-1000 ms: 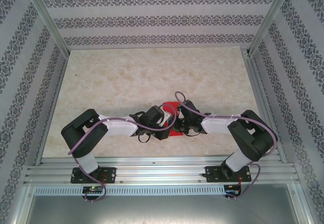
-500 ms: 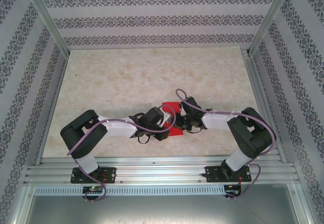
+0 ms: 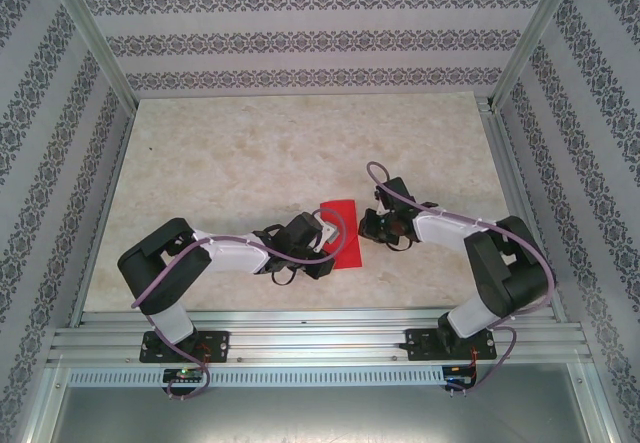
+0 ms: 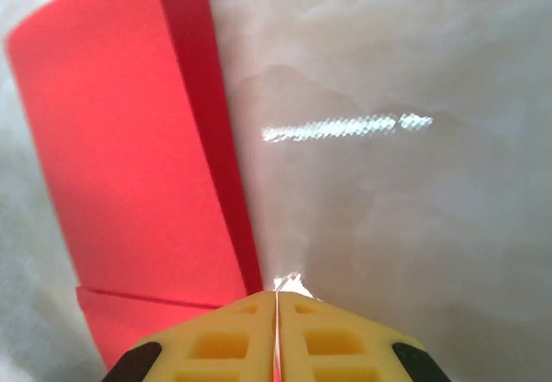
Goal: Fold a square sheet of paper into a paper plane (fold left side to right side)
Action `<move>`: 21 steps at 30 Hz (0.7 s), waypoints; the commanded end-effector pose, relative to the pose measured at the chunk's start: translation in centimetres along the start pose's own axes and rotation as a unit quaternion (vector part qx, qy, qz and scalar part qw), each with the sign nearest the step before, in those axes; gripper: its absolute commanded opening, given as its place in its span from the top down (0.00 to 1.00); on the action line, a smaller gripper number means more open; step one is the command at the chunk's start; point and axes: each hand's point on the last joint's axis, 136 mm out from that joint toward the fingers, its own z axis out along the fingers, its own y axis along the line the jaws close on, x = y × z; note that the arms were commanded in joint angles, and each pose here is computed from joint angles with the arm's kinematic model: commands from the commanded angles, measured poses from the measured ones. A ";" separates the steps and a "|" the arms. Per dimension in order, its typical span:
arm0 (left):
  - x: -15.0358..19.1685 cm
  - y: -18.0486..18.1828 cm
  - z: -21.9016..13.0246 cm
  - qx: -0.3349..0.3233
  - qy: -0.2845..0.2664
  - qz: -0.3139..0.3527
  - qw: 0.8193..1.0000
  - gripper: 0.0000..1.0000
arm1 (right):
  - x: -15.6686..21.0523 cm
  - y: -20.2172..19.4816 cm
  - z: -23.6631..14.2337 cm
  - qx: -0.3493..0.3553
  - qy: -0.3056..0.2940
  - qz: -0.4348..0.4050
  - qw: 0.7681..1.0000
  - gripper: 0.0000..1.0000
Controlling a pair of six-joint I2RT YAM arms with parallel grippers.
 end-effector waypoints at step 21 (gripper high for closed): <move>8.4 2.0 -0.2 -0.035 0.136 -0.022 0.990 0.78 | 3.9 1.0 3.3 0.030 0.041 -0.021 0.998 0.90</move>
